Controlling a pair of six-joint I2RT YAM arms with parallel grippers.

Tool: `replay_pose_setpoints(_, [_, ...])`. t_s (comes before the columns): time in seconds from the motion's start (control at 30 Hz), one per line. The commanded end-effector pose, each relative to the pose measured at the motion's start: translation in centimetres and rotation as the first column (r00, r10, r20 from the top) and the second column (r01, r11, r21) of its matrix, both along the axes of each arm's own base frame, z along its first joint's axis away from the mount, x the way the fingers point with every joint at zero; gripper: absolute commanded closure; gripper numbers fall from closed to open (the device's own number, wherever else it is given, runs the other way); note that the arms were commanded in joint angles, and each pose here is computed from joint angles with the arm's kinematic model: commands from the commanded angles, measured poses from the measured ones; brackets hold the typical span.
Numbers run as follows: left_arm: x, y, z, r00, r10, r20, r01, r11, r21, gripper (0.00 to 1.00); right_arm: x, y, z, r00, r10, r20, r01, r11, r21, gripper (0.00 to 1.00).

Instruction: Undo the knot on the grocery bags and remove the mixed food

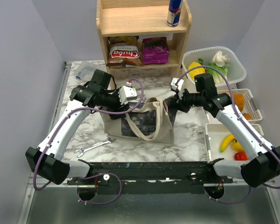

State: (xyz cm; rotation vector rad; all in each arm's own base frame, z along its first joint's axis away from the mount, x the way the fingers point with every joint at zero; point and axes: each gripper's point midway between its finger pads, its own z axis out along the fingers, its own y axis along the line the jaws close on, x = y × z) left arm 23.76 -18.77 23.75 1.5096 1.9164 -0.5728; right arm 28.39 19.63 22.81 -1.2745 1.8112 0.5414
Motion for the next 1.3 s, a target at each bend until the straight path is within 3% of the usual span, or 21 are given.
replay_pose_setpoints(0.0, [1.1, -0.1, 4.0, 0.995, 0.068, 0.077, -0.055, 0.985, -0.165, 0.28, 0.3, -0.7, -2.0, 1.0, -0.002, -0.016, 0.001, 0.999, -0.053, 0.99])
replay_pose_setpoints(0.13, [-0.6, 0.2, 9.0, 0.956, 0.044, 0.29, 0.035, 0.964, -0.262, 0.02, 0.3, -0.5, -1.1, 1.0, -0.003, -0.02, 0.002, 1.0, -0.026, 0.99])
replay_pose_setpoints(0.23, [-3.8, 0.1, 9.5, 0.902, -0.068, 0.426, 0.183, 0.955, -0.234, 0.02, 0.0, -0.5, -0.9, 1.0, -0.007, -0.028, 0.007, 1.0, -0.019, 0.99])
replay_pose_setpoints(0.37, [-7.7, -0.6, 5.1, 0.771, -0.324, 0.548, 0.399, 0.917, -0.02, 0.02, -0.1, -0.8, -1.0, 0.999, -0.019, -0.036, 0.018, 0.999, -0.029, 0.96])
replay_pose_setpoints(0.47, [-8.2, -1.2, 2.2, 0.64, -0.441, 0.629, 0.481, 0.868, 0.118, 0.07, -0.3, -0.7, -0.6, 0.999, -0.009, -0.036, 0.008, 1.0, -0.017, 0.96])
replay_pose_setpoints(0.57, [-7.7, -2.2, 0.9, 0.488, -0.529, 0.694, 0.529, 0.812, 0.247, 0.19, -0.4, -0.5, -0.5, 0.999, -0.003, -0.046, 0.002, 1.0, -0.014, 0.96])
replay_pose_setpoints(0.77, [-8.5, -4.2, -1.6, 0.351, -0.641, 0.683, 0.618, 0.707, 0.345, 0.42, -0.2, -0.3, -0.5, 0.998, -0.007, -0.067, 0.006, 1.0, -0.009, 0.97])
replay_pose_setpoints(0.87, [-8.2, -4.6, -2.9, 0.311, -0.671, 0.673, 0.623, 0.679, 0.388, 0.51, -0.1, -0.3, -0.4, 0.998, -0.009, -0.069, 0.009, 1.0, -0.006, 0.97])
replay_pose_setpoints(1.0, [-7.4, -4.0, -5.6, 0.29, -0.728, 0.621, 0.609, 0.641, 0.467, 0.54, -0.1, -0.3, -0.4, 0.998, -0.007, -0.067, 0.006, 1.0, -0.009, 0.97])
replay_pose_setpoints(1.2, [-5.7, -4.5, -6.3, 0.222, -0.716, 0.662, 0.541, 0.655, 0.527, 0.52, -0.1, -0.1, -0.6, 0.997, 0.003, -0.072, -0.004, 1.0, -0.006, 0.97])
replay_pose_setpoints(1.27, [-5.5, -4.9, -5.3, 0.199, -0.686, 0.7, 0.523, 0.678, 0.516, 0.6, -0.1, -0.1, -0.6, 0.997, 0.006, -0.076, -0.007, 1.0, -0.005, 0.99])
